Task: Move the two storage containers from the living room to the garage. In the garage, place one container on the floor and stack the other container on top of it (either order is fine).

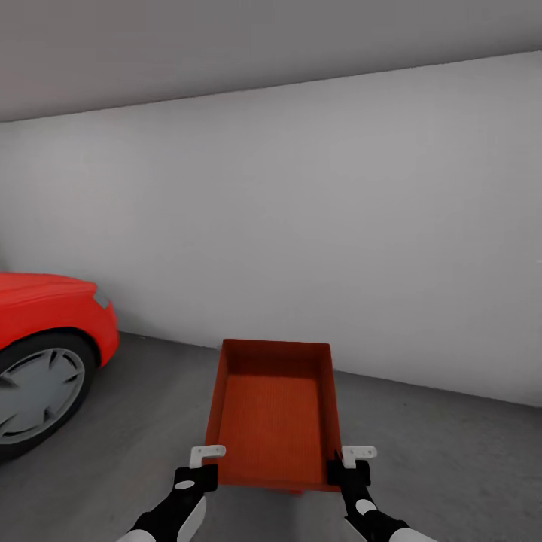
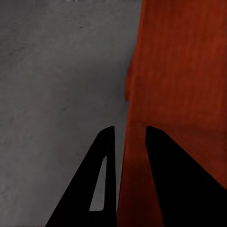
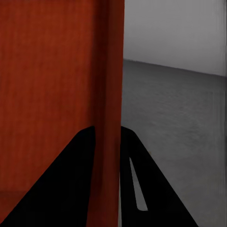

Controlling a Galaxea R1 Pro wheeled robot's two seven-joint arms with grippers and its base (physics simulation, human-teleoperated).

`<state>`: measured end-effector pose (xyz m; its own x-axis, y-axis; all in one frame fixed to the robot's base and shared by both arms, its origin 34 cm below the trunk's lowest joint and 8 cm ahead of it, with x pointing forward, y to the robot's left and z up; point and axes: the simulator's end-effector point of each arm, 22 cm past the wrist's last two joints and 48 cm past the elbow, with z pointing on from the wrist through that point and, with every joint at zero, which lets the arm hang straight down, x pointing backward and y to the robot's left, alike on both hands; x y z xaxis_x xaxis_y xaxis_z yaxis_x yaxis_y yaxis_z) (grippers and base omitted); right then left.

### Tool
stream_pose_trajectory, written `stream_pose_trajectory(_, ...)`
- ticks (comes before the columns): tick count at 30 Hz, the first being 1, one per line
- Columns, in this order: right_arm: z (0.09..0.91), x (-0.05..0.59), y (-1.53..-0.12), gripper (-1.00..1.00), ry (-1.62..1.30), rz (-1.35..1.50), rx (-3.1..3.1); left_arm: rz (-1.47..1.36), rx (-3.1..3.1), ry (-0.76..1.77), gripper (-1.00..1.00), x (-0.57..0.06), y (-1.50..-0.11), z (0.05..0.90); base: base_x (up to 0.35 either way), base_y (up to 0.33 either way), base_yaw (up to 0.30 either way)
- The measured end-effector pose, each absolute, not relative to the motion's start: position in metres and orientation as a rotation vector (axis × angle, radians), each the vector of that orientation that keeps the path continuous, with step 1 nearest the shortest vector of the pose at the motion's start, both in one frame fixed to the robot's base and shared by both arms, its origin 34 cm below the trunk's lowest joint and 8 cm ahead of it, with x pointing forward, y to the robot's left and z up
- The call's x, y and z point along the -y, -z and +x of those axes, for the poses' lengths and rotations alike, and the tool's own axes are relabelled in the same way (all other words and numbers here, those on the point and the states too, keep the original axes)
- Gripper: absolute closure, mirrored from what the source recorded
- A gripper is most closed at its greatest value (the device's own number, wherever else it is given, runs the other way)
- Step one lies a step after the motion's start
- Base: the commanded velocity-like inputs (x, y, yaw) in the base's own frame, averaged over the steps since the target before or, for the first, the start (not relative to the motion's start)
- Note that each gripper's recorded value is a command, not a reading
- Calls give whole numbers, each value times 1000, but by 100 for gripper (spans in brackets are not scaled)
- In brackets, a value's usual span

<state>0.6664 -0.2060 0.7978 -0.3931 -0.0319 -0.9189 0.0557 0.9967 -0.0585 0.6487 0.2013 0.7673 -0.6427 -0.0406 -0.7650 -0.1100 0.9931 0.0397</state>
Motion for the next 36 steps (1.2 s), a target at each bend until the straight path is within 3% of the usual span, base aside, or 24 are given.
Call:
stream_pose_trajectory(26,666,206,-798,100,93,18,-1974,-104,-2269,-104,100,-201,-767,649,298,224,-30)
stream_pose_trajectory(36,667,206,-799,100,94,20,-1968,-102,-2264,-104,100,-201,-769,650,230,165,-205)
